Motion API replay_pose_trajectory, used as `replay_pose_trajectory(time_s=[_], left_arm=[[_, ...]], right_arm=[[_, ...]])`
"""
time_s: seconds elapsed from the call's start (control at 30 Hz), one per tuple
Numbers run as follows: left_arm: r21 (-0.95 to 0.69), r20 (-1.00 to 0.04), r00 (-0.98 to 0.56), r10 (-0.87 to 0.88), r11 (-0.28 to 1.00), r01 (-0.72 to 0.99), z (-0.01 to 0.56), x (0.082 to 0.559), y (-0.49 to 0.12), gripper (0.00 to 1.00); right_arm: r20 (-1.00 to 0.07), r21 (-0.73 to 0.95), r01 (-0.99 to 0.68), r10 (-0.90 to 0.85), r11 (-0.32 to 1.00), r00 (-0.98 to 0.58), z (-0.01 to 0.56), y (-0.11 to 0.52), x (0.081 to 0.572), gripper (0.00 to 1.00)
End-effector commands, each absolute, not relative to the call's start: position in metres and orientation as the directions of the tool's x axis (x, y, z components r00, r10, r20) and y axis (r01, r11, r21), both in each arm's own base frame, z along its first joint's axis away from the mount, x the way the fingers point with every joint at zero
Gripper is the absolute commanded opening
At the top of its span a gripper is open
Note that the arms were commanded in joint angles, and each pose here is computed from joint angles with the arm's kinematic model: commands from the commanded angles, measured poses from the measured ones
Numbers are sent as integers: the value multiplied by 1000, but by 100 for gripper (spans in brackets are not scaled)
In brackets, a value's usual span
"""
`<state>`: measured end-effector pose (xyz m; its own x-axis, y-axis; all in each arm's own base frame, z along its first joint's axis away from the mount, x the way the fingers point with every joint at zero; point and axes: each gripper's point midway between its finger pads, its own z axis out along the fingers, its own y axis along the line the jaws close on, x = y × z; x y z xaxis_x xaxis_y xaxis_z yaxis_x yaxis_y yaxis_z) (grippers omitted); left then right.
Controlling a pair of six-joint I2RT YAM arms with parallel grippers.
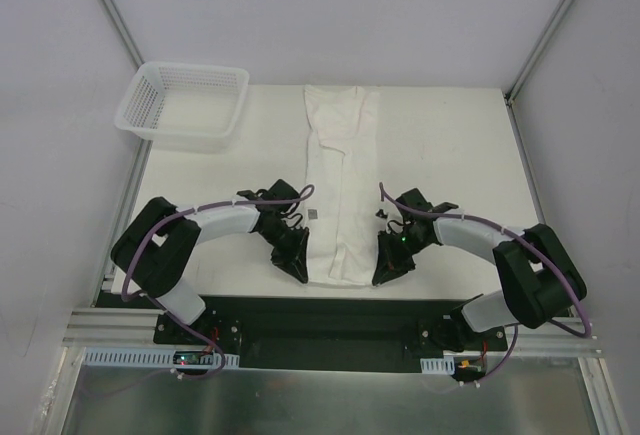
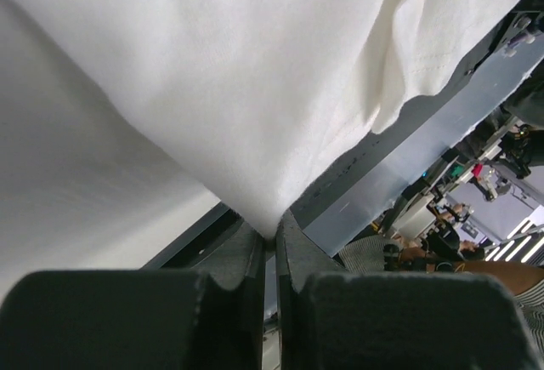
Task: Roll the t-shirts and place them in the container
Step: Roll the T-shirt to the center of the board.
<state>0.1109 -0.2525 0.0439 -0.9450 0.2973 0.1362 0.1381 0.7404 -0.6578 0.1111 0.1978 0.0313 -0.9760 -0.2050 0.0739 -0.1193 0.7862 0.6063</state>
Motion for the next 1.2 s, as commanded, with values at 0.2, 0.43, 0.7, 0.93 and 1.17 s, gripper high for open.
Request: replay_pose_trajectory(time_s=[0.2,0.43,0.7,0.93,1.17], left_arm=[[-722,43,-969,245,678,139,72,148,-252,0],[-711,-31,-972,234,678,186,80,185,-259,0],[-679,-3,-982,190,721,142,71,207,-248,0],[-672,3,-983,181,729,132,68,219,-251,0],[-641,12,-984,179,756,130,62,228,-250,3]], right_arm=[[-54,632,-224,-246,742,-968,69,206,144,1],[-90,617,-230,-223,753,-971,68,207,168,1],[-143,587,-259,-216,767,-966,64,209,199,1],[-134,571,-255,-217,780,-967,57,210,211,2],[-165,549,-281,-227,787,-960,54,209,228,12]])
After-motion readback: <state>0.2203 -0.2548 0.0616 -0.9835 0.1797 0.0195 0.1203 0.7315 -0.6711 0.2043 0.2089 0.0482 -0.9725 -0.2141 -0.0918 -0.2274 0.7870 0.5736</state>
